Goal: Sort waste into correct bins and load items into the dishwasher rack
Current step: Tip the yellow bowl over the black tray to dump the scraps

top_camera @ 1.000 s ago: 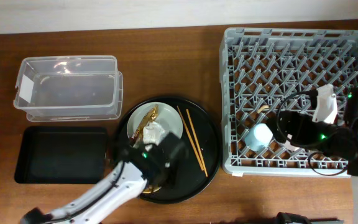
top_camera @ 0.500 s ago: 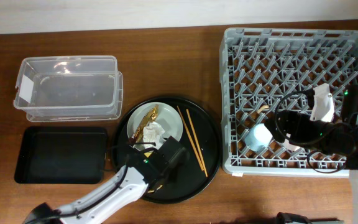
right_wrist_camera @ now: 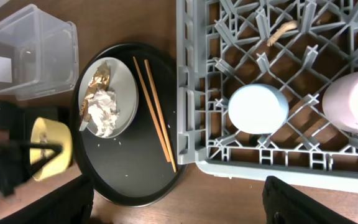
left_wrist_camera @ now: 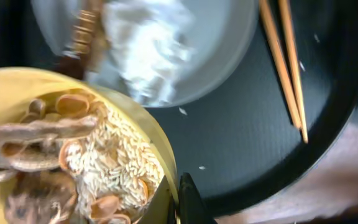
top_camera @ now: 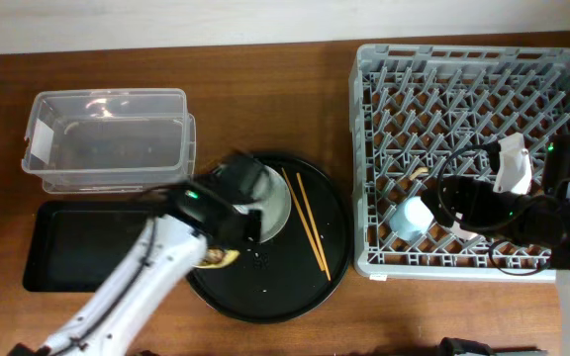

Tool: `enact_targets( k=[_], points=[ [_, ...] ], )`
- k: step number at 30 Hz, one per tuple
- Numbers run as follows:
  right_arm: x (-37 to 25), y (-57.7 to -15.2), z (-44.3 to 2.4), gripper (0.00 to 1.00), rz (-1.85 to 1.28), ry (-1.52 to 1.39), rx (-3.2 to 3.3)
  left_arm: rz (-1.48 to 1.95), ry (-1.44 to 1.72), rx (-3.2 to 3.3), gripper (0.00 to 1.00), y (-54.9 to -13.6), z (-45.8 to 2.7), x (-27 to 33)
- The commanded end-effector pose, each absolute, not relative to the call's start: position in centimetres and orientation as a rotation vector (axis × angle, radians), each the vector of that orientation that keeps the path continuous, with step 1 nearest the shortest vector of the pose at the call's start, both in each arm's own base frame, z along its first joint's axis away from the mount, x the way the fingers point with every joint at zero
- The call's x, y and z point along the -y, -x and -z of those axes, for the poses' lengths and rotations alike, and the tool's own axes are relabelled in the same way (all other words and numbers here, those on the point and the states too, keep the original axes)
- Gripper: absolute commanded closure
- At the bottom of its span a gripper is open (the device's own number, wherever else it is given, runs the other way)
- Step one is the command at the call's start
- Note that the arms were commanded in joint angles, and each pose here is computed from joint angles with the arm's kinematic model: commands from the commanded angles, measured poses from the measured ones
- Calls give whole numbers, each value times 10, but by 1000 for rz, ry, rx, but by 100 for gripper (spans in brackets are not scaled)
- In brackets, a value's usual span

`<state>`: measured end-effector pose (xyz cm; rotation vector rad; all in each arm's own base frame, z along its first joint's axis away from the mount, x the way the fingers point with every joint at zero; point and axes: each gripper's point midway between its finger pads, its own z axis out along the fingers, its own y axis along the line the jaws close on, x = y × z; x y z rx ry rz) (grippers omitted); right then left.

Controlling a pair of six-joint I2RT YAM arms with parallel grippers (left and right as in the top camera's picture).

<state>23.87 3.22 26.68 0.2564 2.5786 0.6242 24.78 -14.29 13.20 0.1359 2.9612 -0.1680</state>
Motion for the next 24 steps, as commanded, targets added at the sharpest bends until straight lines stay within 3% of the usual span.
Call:
enact_targets(
  k=[1,8,14,21,24],
  points=[
    [-34,-240,-270,13,-624,-238,-2571,379,-56,-2954,100,-267,-144,105],
    [-34,-239,-270,13,-625,-238,-2571,1074,143,-2495,100,-299,-179,6],
    [-34,-239,-269,13,-625,-240,-2575,1322,455,-2001,100,-304,-206,-81],
    [-33,-233,-265,13,-615,-257,-2604,1474,490,-1849,100,-298,-164,-76],
    [-33,-233,-265,13,-616,-257,-2605,1511,501,-1791,100,-297,-167,-75]
  ],
)
